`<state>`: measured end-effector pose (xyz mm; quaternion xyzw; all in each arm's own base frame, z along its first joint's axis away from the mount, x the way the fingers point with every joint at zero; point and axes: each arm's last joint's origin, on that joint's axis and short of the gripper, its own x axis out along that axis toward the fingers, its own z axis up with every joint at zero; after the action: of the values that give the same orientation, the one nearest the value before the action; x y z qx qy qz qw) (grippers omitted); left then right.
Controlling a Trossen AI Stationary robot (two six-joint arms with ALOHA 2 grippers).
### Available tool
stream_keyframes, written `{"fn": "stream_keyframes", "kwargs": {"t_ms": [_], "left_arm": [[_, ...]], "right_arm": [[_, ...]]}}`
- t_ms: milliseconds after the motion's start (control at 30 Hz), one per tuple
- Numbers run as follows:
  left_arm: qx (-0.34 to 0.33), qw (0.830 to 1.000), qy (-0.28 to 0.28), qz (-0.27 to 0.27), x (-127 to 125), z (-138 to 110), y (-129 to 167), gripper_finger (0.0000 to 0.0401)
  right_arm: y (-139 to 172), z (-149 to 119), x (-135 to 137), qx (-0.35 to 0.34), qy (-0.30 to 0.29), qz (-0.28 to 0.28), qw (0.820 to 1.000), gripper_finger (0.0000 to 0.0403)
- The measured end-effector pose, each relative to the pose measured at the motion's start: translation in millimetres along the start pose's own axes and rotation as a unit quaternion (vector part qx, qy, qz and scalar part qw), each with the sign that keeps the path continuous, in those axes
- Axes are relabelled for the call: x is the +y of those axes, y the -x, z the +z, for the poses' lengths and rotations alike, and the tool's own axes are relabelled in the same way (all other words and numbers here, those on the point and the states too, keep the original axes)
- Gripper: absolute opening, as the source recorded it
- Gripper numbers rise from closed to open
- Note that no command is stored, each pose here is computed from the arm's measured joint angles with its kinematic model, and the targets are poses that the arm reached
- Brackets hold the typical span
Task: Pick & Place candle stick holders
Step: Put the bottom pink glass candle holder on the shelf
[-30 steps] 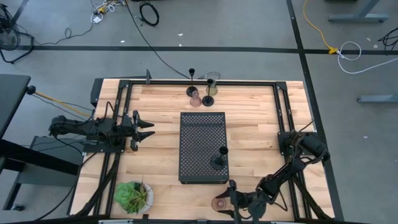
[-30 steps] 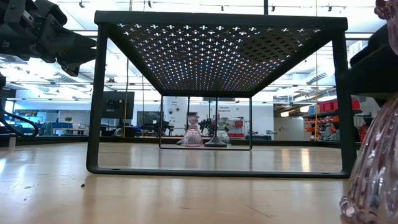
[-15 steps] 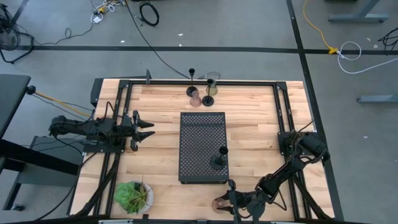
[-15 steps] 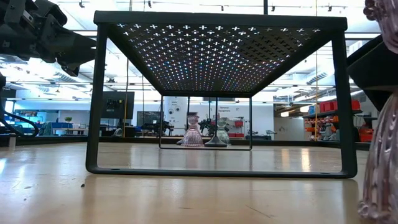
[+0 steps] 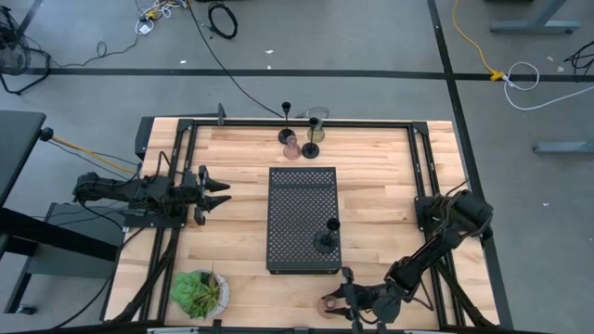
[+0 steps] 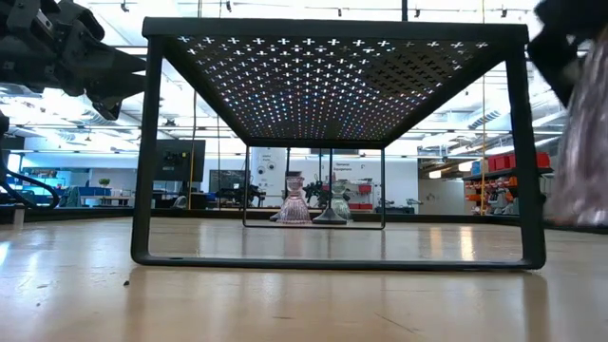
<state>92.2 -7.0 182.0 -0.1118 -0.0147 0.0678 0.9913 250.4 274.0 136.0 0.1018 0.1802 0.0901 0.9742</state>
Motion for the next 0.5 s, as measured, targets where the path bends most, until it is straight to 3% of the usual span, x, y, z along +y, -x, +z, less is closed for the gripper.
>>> {"fn": "stream_keyframes", "kwargs": {"t_ms": [500], "left_arm": [[0.000,1.000,-0.004,0.000,0.0,0.0,0.0,0.0170]], "right_arm": [[43.0,41.1,16.2,-0.002,-0.002,0.045,0.999,0.0120]]}}
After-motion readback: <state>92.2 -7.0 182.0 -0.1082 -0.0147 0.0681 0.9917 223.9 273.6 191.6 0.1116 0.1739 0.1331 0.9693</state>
